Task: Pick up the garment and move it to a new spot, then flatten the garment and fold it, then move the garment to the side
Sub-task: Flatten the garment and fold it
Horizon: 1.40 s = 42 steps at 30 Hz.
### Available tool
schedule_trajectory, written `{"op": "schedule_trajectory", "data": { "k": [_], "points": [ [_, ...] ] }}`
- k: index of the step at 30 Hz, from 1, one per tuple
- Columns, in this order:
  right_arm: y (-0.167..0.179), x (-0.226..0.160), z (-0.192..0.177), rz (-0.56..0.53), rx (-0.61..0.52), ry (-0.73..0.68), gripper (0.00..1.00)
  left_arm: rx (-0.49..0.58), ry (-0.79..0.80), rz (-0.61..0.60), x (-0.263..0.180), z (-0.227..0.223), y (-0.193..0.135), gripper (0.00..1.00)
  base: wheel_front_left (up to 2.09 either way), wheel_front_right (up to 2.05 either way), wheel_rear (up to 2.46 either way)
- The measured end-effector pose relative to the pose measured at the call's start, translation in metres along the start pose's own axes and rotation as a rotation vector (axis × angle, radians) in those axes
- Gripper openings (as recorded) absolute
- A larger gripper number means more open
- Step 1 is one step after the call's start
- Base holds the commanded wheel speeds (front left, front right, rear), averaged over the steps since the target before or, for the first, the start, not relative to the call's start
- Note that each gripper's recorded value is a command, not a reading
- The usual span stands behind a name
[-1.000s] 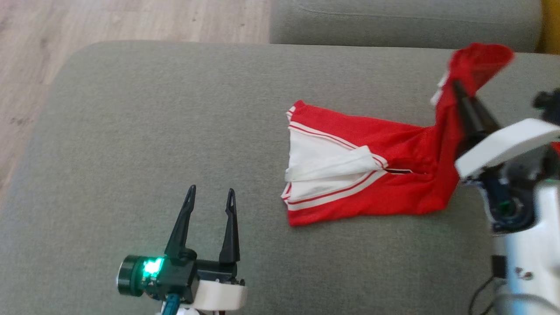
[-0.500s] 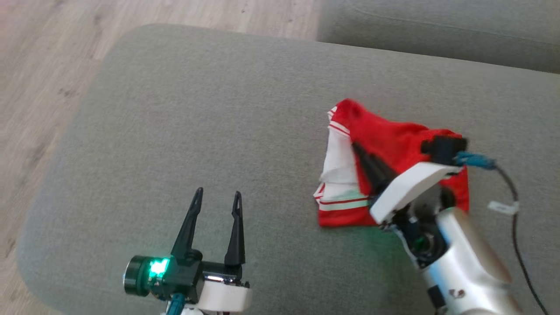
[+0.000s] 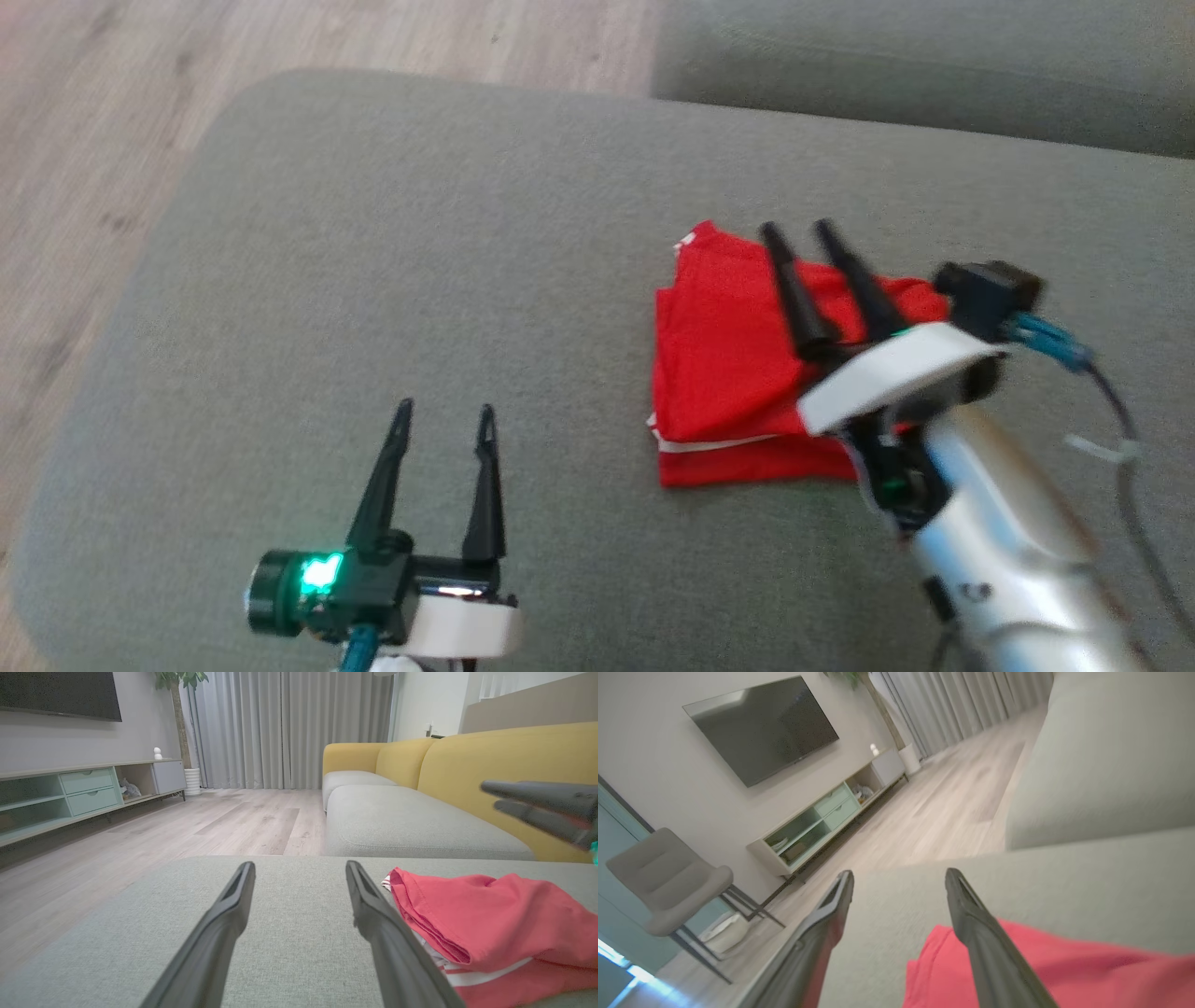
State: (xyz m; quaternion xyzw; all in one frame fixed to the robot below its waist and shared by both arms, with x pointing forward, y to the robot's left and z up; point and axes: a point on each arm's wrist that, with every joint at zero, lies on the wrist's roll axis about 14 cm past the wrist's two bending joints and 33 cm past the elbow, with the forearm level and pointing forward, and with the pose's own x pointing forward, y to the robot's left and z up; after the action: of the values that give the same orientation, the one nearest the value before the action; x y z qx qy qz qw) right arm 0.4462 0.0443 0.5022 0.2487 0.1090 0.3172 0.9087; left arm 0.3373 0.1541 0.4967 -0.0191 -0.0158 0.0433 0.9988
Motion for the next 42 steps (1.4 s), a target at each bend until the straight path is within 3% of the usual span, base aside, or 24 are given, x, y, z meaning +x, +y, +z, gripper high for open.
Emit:
{"op": "schedule_trajectory", "data": {
  "k": [1, 4, 13, 16, 18, 23, 42],
  "points": [
    [-0.015, -0.014, 0.025, -0.03, -0.1, -0.086, 1.0, -0.003, -0.009, 0.003, 0.0, 0.002, 0.001, 1.0, 0.0, 0.0, 0.0],
    [-0.04, -0.047, 0.044, -0.102, -0.177, -0.172, 1.0, -0.012, -0.01, -0.011, -0.004, 0.002, -0.002, 1.0, 0.0, 0.0, 0.0],
    [-0.084, -0.163, 0.017, -0.32, -0.349, -0.139, 1.0, -0.015, -0.003, -0.072, -0.023, -0.003, -0.015, 1.0, 0.0, 0.0, 0.0],
    [-0.084, -0.189, 0.016, -0.372, -0.423, -0.15, 1.0, -0.008, 0.009, -0.102, -0.031, -0.008, -0.021, 1.0, 0.0, 0.0, 0.0],
    [-0.078, -0.202, 0.005, -0.399, -0.406, -0.158, 1.0, -0.004, 0.035, -0.104, -0.039, -0.017, -0.019, 1.0, 0.0, 0.0, 0.0],
    [-0.066, -0.224, -0.021, -0.434, -0.381, -0.137, 1.0, 0.008, 0.096, -0.094, -0.056, -0.037, -0.011, 1.0, 0.0, 0.0, 0.0],
    [-0.061, -0.228, -0.02, -0.446, -0.437, -0.142, 1.0, 0.022, 0.107, -0.065, -0.06, -0.042, 0.001, 1.0, 0.0, 0.0, 0.0]
  ]
}}
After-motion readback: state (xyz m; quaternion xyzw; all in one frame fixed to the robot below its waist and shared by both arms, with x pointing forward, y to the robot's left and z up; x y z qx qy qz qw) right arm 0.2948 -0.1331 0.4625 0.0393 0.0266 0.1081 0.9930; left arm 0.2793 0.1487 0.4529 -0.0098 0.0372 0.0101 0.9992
